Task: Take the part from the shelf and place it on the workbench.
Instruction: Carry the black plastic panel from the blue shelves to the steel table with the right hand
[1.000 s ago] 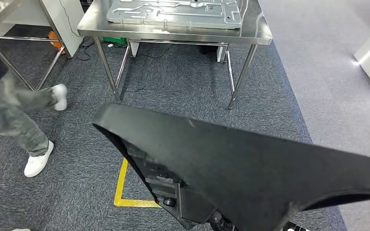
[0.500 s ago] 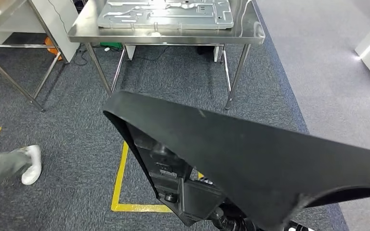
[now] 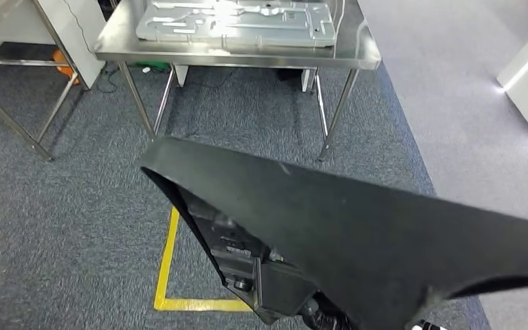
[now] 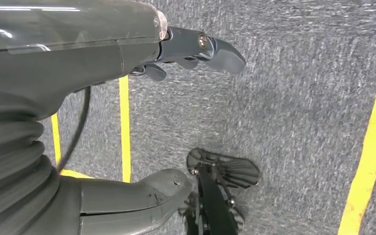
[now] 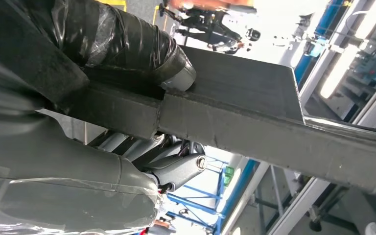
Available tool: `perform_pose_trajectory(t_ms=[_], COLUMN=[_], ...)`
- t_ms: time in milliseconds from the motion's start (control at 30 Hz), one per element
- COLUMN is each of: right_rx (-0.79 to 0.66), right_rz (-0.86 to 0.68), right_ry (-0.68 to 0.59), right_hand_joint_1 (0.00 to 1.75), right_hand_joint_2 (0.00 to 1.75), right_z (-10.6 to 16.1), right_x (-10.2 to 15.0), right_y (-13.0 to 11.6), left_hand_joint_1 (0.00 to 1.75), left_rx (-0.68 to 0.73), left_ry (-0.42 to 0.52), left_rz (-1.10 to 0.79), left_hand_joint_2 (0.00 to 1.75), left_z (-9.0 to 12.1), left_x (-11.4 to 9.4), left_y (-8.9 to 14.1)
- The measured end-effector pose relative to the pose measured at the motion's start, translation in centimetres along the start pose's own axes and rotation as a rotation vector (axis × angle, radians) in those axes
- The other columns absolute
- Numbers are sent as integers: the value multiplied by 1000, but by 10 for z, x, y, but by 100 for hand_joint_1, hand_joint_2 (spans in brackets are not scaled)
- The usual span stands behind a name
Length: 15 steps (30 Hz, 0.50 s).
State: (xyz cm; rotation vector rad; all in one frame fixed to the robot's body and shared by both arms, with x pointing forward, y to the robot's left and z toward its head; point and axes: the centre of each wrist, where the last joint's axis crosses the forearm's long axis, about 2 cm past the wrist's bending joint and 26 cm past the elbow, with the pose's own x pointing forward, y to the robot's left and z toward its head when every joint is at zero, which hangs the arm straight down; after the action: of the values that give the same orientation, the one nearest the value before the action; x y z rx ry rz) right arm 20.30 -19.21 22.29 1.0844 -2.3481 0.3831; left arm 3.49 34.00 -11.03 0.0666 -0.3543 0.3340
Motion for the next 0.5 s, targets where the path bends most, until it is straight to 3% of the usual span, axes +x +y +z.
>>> perform_pose_trajectory(t_ms=[500], right_rx=[-4], right_rz=[0], right_ry=[-4], right_hand_joint_1=[169], right_hand_joint_2=[175], right_z=[1], right_x=[1], right_y=[1], left_hand_joint_1=[0], left_rx=[-2], left_ry=[-11], left_rz=[-7], left_hand_joint_2=[175], left_z=[-1], left_x=[4], left_y=[0])
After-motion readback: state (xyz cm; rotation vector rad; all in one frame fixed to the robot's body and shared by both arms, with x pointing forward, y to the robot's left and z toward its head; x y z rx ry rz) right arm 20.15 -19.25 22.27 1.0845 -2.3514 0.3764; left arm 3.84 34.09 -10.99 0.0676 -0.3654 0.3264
